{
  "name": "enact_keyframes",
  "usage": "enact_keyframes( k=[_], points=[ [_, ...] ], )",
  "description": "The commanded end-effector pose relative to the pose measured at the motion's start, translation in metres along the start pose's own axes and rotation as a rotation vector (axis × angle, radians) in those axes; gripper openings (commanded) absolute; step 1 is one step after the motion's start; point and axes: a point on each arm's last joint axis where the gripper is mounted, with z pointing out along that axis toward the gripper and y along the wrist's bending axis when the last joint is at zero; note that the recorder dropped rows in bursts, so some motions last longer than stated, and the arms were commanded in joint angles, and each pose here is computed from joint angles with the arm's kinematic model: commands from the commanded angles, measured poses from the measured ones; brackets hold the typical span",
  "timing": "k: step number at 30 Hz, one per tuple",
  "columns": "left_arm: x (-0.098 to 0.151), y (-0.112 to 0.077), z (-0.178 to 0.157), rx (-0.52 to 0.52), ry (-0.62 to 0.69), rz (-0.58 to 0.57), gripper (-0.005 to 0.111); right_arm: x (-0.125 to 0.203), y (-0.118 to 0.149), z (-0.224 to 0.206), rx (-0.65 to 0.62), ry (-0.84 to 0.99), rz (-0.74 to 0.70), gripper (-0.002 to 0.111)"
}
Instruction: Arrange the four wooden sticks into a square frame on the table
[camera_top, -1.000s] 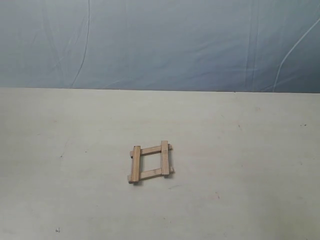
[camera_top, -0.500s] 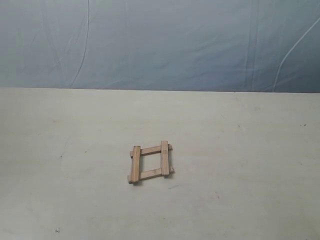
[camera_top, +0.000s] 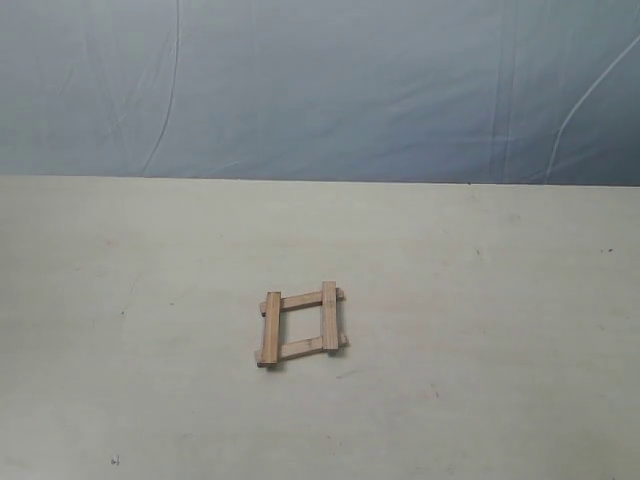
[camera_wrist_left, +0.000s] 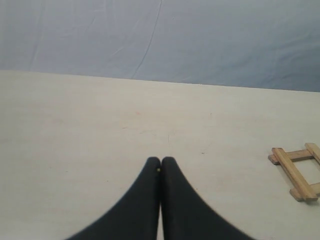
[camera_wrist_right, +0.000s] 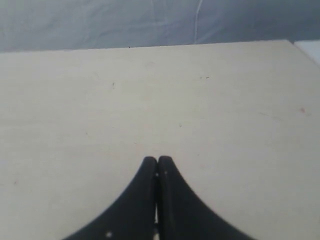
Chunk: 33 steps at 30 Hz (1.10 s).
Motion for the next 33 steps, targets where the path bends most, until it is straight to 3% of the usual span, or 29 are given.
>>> enact_keyframes(
  k=[1,9,33],
  points=[
    [0.0010,0.0003,-0.0002,-0.003,0.003,0.000,0.000,-0.0016,0.0015,-0.0006,-0.012,-0.022,-0.082,-0.001],
    [0.0010,0.0003,-0.0002,-0.003,0.003,0.000,0.000,-0.0018,0.0014,-0.0006,-0.012,-0.024,-0.016,-0.001],
    [0.0006,0.0002,-0.0002,-0.003,-0.001,0.000,0.000,-0.0018,0.0015,-0.0006,-0.013,-0.024,-0.014,-0.001]
  ],
)
